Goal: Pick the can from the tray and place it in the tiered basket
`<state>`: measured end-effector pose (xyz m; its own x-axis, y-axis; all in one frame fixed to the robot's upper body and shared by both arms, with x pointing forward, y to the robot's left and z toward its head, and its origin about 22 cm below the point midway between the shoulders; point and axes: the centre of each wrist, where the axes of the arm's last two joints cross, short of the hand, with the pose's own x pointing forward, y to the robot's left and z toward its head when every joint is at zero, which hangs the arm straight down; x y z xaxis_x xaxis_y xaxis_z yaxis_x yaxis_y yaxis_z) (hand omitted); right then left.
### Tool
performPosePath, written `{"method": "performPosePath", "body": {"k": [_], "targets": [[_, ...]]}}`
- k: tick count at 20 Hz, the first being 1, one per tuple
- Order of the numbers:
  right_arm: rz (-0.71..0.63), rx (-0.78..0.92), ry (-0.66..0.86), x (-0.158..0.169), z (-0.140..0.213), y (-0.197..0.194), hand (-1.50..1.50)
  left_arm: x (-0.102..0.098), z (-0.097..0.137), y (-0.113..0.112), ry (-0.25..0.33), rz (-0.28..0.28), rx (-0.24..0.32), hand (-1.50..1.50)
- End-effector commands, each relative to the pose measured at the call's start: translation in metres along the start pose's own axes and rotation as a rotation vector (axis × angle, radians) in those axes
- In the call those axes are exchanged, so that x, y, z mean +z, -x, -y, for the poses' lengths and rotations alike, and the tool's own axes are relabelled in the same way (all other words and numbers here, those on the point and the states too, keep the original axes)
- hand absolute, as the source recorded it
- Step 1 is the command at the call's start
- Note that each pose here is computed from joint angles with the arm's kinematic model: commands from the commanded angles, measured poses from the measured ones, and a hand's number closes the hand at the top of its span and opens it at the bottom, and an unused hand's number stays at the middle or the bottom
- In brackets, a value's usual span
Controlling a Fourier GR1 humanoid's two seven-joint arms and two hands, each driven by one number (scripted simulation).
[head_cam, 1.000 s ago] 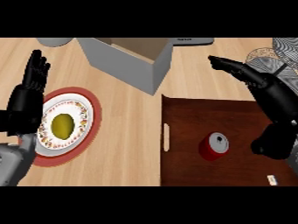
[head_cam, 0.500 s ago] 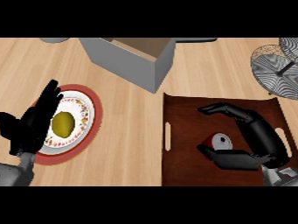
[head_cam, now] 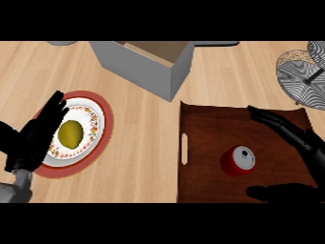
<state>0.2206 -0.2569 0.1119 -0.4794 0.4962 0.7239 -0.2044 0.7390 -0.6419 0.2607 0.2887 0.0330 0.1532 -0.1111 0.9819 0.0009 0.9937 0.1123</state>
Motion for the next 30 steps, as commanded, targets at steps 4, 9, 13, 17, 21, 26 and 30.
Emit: {"method": "performPosePath", "body": {"k": [4,9,13,17,21,26,30], "targets": [[-0.144,0.459,-0.373,0.009,0.043,-0.037,-1.50,0.005,-0.003,0.003,-0.003,-0.017,0.008,0.00],[-0.221,0.532,-0.587,0.018,0.031,-0.074,-1.50,0.013,-0.007,0.011,-0.003,0.006,-0.001,0.00],[-0.258,0.537,-0.537,0.011,0.003,-0.097,-1.50,0.004,-0.013,-0.004,0.027,0.007,0.024,0.00],[-0.304,0.518,-0.493,-0.002,-0.015,-0.085,-1.50,0.010,-0.006,-0.002,0.030,-0.002,0.003,0.00],[-0.358,0.551,-0.487,0.001,-0.045,-0.068,-1.50,0.010,0.004,-0.005,0.029,0.012,-0.009,0.00],[-0.403,0.567,-0.481,0.003,-0.049,-0.031,-1.50,-0.009,0.008,-0.006,0.005,0.005,-0.010,0.00],[-0.395,0.599,-0.457,0.001,-0.074,-0.027,-1.50,-0.009,-0.007,-0.008,0.021,0.011,0.007,0.00]]}}
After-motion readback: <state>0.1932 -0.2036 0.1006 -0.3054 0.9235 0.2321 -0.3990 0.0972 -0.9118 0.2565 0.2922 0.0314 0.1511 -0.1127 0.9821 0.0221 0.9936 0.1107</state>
